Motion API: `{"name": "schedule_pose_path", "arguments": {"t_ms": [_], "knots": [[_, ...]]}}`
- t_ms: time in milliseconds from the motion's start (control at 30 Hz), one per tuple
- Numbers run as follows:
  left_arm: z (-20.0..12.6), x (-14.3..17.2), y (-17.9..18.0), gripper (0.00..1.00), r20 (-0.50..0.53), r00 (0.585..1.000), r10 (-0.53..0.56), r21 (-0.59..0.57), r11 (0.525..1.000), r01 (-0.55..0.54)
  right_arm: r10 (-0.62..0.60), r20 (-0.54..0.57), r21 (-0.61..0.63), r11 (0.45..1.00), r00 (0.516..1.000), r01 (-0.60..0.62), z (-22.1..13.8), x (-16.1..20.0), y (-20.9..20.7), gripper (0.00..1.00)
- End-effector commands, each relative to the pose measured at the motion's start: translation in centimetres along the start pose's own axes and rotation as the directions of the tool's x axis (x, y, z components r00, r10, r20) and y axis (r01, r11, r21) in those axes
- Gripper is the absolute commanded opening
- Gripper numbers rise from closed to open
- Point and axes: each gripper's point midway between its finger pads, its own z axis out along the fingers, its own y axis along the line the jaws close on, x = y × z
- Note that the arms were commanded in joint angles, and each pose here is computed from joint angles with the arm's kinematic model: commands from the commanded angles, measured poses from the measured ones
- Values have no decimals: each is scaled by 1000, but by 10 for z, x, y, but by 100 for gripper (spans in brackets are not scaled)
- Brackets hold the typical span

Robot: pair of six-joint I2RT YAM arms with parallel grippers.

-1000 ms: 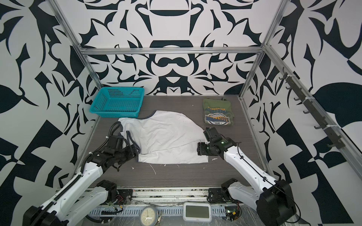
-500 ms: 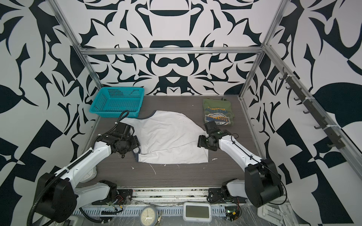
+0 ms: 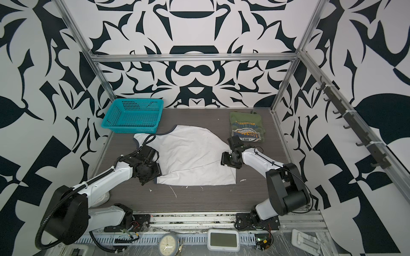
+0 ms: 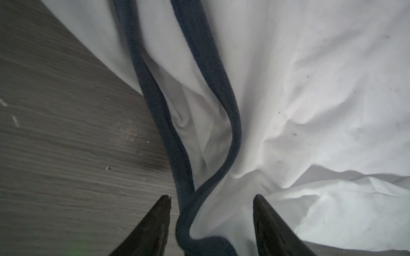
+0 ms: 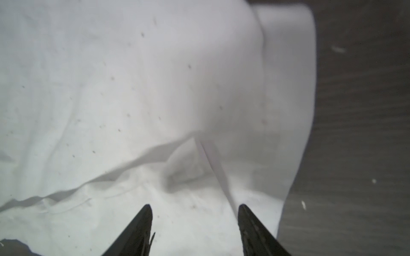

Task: Fold and stack tank tops
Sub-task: Smooth out the tank top at the center of the table.

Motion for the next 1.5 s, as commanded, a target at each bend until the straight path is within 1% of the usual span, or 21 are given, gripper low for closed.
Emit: {"name": "schedule_pose_path", "arguments": {"t_ms": [0,100,167,267,367,433,467,567,700,733,833,900,1033,1200,1267,1333,1400,1467], "knots": [[1,2,1,56,-9,1000,-10,-7,1000,10,-28,55,10,1000,998,27,2,-31,9,63],[2,3,1,50,-8,1000,-10,-10,1000,10,-32,35,19,999,999,32,12,-38,11,59],[2,4,1,46,-10,1000,-11,-8,1000,11,-32,9,12,999,999,32,20,-39,15,53],[3,5,0,40,-10,1000,-11,-3,1000,11,-37,-10,35,999,999,38,25,-35,13,45],[4,4,-1,33,-7,1000,-11,2,1000,11,-47,-26,29,998,999,47,25,-28,16,26],[4,3,-1,29,-4,1000,-11,4,1000,11,-52,-27,43,998,998,54,21,-24,15,16],[4,3,-2,27,-3,1000,-12,5,1000,12,-56,-24,44,997,998,57,17,-22,16,13],[3,1,-4,23,5,1000,-10,12,1000,10,-54,-9,48,997,999,54,8,-16,14,10],[1,-2,-6,16,19,1000,-11,23,1000,10,-55,1,41,998,999,55,0,-9,11,1],[1,-2,-6,14,20,1000,-9,24,1000,9,-56,6,39,998,998,55,-3,-8,11,0],[-3,-5,-9,3,37,999,-10,37,999,8,-64,52,37,997,997,62,-19,-13,13,0],[-11,-11,-14,0,69,998,-10,64,998,6,-70,104,31,997,992,67,-35,-22,16,0],[-45,-39,-42,0,173,985,-6,151,988,-21,-80,226,51,996,971,70,-77,-52,22,0],[-77,-71,-67,0,269,963,23,170,983,-71,-64,319,19,998,945,61,-116,-80,30,0],[-93,-88,-79,0,320,947,30,177,980,-91,-47,363,3,999,931,49,-135,-94,32,0],[-113,-109,-98,0,375,926,43,192,974,-123,-36,424,-17,999,905,48,-159,-116,36,0],[-133,-135,-118,0,428,902,53,203,967,-153,-20,488,-29,999,872,40,-183,-141,38,0],[-161,-167,-140,0,487,873,44,228,958,-175,23,538,-81,996,842,25,-210,-172,41,0]]}}
